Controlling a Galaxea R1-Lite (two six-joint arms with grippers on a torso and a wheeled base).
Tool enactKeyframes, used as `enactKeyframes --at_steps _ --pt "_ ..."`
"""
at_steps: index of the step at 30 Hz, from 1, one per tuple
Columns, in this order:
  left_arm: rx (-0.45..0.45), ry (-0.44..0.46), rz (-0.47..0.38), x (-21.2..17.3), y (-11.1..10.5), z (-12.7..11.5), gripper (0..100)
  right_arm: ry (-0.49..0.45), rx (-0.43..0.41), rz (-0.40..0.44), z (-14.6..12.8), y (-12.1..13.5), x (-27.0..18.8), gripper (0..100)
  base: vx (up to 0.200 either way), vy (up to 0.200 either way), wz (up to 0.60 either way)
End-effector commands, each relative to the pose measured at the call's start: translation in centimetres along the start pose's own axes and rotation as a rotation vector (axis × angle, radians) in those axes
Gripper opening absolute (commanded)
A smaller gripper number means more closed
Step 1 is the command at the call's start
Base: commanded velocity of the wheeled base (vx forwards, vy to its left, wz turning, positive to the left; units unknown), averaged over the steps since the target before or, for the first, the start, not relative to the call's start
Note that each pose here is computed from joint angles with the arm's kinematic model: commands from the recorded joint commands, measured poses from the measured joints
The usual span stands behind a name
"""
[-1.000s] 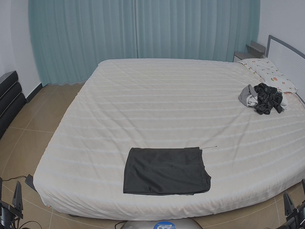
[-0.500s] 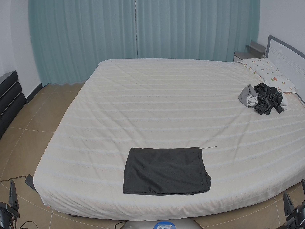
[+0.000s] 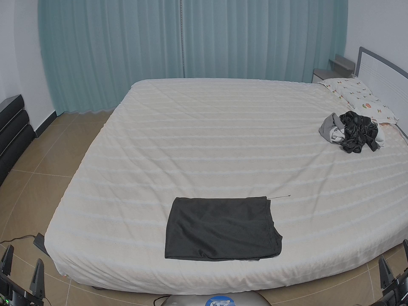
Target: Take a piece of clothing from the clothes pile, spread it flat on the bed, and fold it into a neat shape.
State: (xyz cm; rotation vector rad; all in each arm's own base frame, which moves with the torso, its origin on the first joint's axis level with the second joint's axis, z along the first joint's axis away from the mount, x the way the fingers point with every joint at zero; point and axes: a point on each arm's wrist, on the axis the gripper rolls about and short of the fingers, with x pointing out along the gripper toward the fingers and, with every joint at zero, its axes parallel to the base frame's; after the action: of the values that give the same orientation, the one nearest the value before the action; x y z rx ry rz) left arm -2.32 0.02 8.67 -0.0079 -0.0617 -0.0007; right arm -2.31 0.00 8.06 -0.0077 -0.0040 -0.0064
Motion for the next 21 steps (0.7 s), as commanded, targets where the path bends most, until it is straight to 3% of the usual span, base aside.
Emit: enactKeyframes --at_steps 1,2,21 --pt "-0.01 0.047 -0.027 0.04 -0.05 -0.88 100 0.006 0.005 0.003 -0.46 0.01 0.04 100 0.0 0.0 0.0" --pt "-0.004 0.085 -0.036 0.0 -0.07 -1.21 100 0.004 0.008 0.003 -0.46 0.01 0.03 100 0.0 0.0 0.0" --pt "0.0 0.067 -0.042 0.03 -0.09 -1.08 100 0.004 0.008 0.003 -0.49 0.01 0.04 100 0.0 0.0 0.0"
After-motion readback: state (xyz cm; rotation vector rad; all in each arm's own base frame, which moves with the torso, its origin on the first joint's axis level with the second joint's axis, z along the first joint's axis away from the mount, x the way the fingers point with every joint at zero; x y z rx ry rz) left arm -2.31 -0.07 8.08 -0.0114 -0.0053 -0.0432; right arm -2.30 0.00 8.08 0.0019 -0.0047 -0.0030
